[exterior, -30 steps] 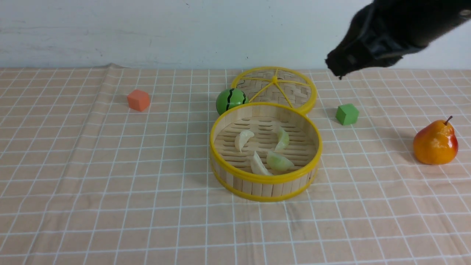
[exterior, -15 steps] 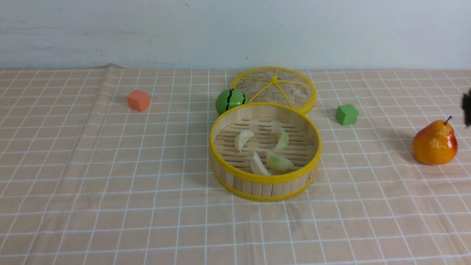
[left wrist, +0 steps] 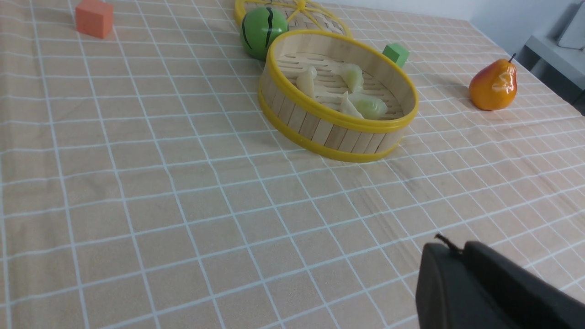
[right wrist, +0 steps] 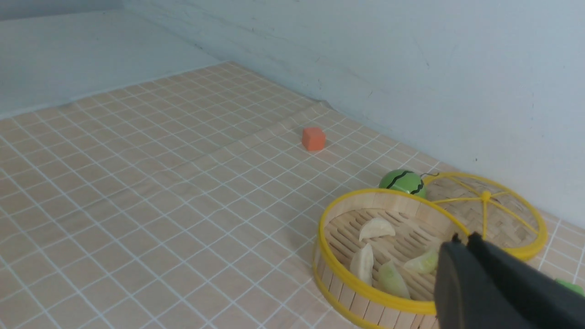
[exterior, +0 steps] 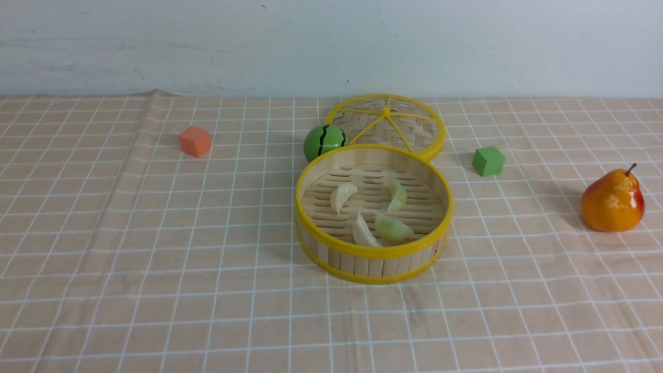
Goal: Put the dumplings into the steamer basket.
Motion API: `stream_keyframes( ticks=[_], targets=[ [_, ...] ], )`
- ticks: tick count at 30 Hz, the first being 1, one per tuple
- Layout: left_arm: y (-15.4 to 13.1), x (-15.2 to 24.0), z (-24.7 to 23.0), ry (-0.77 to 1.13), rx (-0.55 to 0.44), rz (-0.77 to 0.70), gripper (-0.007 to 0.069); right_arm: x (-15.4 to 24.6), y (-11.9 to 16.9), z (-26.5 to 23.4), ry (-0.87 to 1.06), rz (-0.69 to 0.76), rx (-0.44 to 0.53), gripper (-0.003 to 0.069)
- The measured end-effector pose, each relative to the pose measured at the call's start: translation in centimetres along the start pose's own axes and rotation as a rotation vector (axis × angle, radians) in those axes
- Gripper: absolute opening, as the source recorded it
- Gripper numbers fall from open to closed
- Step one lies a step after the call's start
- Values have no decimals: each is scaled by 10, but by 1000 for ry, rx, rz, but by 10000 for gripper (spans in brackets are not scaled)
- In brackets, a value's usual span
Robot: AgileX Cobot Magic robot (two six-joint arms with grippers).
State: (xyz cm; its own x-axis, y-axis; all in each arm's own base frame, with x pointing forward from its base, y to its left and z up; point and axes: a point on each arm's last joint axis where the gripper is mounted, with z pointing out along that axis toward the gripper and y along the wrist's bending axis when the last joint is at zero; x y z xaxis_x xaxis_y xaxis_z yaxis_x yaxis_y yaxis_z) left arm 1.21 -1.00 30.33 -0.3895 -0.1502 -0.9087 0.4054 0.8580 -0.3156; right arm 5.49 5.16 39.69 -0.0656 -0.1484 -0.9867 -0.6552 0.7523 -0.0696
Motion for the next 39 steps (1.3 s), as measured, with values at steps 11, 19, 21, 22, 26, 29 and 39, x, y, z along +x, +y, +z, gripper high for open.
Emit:
stream_keyframes(
  ticks=[11,19,21,22,26,29,39],
  targets=[
    [0,0,0,2,-1,0,54,37,-9,8,31,-7,121,-21],
    [0,0,0,2,-1,-1,57,141,-21,4,10,262,447,-20],
    [0,0,0,3,-1,-1,57,164,-22,1,23,308,520,-20],
    [0,0,0,3,-1,-1,58,174,-22,0,23,322,559,-20],
    [0,0,0,3,-1,-1,64,201,-23,-4,20,335,660,-20],
    [0,0,0,4,-1,-1,71,221,-23,-2,57,358,691,-20],
    [0,1,0,6,-2,-1,74,228,-21,-2,120,387,691,-20]
  ],
)
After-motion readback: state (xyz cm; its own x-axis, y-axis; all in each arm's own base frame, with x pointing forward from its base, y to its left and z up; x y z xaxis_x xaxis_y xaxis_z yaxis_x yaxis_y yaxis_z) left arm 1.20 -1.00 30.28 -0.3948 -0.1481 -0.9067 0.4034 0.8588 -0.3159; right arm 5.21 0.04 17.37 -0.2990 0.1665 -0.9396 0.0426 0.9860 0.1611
